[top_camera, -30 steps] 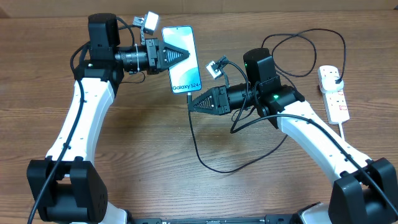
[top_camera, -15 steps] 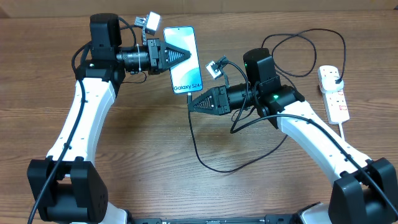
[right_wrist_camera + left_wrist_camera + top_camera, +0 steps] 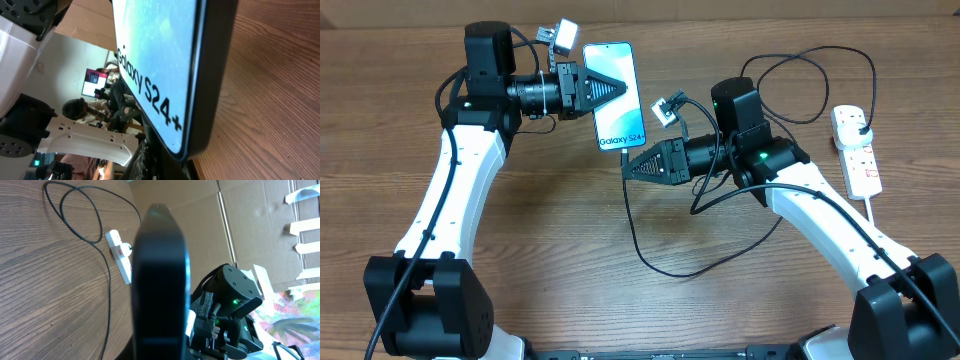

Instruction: Plug charger to phone and switch on socket

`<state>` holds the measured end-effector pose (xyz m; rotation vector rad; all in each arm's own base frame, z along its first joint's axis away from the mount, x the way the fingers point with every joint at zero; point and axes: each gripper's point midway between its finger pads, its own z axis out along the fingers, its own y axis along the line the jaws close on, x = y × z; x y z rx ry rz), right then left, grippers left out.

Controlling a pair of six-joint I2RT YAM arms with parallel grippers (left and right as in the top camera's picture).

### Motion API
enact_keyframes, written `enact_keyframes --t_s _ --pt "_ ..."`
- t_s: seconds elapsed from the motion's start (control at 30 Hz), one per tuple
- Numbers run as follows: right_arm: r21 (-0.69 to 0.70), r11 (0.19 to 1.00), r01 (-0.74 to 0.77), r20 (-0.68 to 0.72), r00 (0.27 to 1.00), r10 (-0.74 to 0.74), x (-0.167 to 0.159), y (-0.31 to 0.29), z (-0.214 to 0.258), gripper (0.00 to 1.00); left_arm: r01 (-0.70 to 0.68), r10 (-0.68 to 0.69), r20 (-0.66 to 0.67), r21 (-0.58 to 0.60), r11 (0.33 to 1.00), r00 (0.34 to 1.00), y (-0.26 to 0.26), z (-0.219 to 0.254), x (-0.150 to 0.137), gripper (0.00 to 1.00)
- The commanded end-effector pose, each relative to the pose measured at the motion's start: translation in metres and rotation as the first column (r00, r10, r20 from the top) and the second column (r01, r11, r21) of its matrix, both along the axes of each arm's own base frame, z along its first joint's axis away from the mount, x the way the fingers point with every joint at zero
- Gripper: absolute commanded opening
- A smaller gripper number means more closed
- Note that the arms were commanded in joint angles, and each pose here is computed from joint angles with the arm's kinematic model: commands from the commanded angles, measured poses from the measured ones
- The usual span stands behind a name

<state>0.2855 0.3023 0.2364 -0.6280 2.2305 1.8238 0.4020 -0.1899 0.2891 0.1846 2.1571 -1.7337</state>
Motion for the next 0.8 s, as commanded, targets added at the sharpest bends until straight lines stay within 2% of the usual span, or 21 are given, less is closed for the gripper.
enact_keyframes --t_s 0.0,0.77 --pt "0.013 1.0 -0.002 0.029 1.0 0.002 0.0019 0.0009 0.009 0.04 0.028 -0.027 0.079 -0.01 1.0 0.997 -0.0034 0.0232 -0.0105 0.06" --pt "0.048 0.998 -0.029 0.061 0.998 0.026 0.0004 0.0024 0.0171 0.04 0.028 -0.027 0.079 -0.01 1.0 0.997 -0.0035 0.0233 -0.0106 0.06"
